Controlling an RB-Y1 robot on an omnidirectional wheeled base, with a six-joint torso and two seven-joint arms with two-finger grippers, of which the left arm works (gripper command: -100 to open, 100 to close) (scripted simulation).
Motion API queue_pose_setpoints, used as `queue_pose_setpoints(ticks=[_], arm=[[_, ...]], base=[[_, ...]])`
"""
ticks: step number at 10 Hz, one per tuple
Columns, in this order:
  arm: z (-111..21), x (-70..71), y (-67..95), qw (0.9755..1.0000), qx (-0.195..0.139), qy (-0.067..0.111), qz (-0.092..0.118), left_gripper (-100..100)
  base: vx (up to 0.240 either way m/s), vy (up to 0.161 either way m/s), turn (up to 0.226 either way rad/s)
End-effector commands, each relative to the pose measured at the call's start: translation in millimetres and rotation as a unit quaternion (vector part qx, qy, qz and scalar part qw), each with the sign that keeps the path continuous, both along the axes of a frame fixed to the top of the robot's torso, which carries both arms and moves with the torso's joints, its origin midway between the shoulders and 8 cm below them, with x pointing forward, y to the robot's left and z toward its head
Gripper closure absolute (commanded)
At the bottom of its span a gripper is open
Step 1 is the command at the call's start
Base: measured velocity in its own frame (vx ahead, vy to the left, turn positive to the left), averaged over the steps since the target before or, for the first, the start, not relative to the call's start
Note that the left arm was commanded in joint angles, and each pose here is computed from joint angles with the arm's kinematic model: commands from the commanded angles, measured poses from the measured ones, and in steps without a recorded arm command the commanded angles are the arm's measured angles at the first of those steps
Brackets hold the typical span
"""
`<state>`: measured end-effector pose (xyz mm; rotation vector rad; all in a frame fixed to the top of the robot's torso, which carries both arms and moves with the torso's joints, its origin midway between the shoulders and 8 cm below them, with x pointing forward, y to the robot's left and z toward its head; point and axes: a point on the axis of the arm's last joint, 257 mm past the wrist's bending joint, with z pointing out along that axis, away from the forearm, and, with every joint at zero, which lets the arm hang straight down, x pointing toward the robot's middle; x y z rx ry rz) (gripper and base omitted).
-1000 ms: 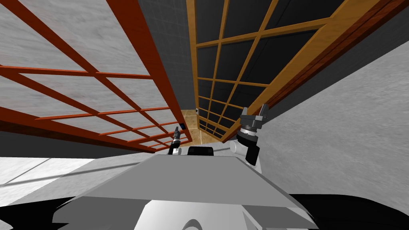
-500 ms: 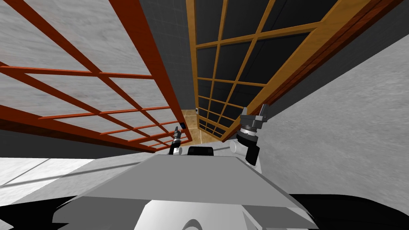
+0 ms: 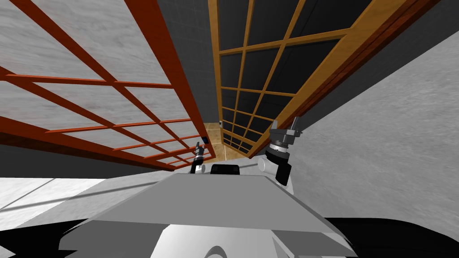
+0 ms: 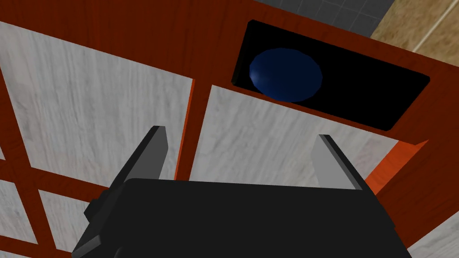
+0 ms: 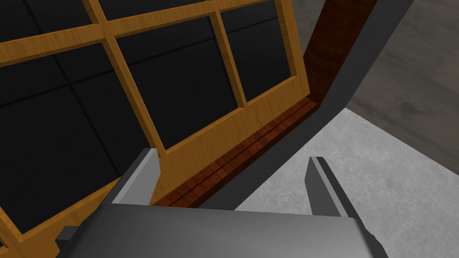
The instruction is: Push the door open
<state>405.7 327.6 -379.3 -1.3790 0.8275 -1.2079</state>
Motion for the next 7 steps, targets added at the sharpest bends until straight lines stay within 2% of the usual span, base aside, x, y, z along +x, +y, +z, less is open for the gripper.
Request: queue_pose_setpoints(ticks=[1,2,3,4,6,7], arm=[[-0.8,1.6,-1.4,0.9995,-0.032,-0.007,0.001,-100],[-0.8,1.6,-1.4,0.9992,-0.040,-0.009,0.000,-100],[-1.4,2.7,-2.4,0.9979,-0.062,-0.015,0.001,-100],[-1.4,2.7,-2.4,0.9977,-0.065,-0.016,0.001,-100],[-2.7,4.9,-4.6,0.9939,-0.108,-0.025,0.002,-100],[-2.7,4.9,-4.6,0.9929,-0.116,-0.028,0.001,-100]], base=[[-0.049,0.001,-0.030],[-0.034,0.002,-0.011],[-0.029,0.004,-0.018],[-0.021,0.005,-0.009],[-0.036,0.002,-0.025],[-0.033,0.003,-0.011]])
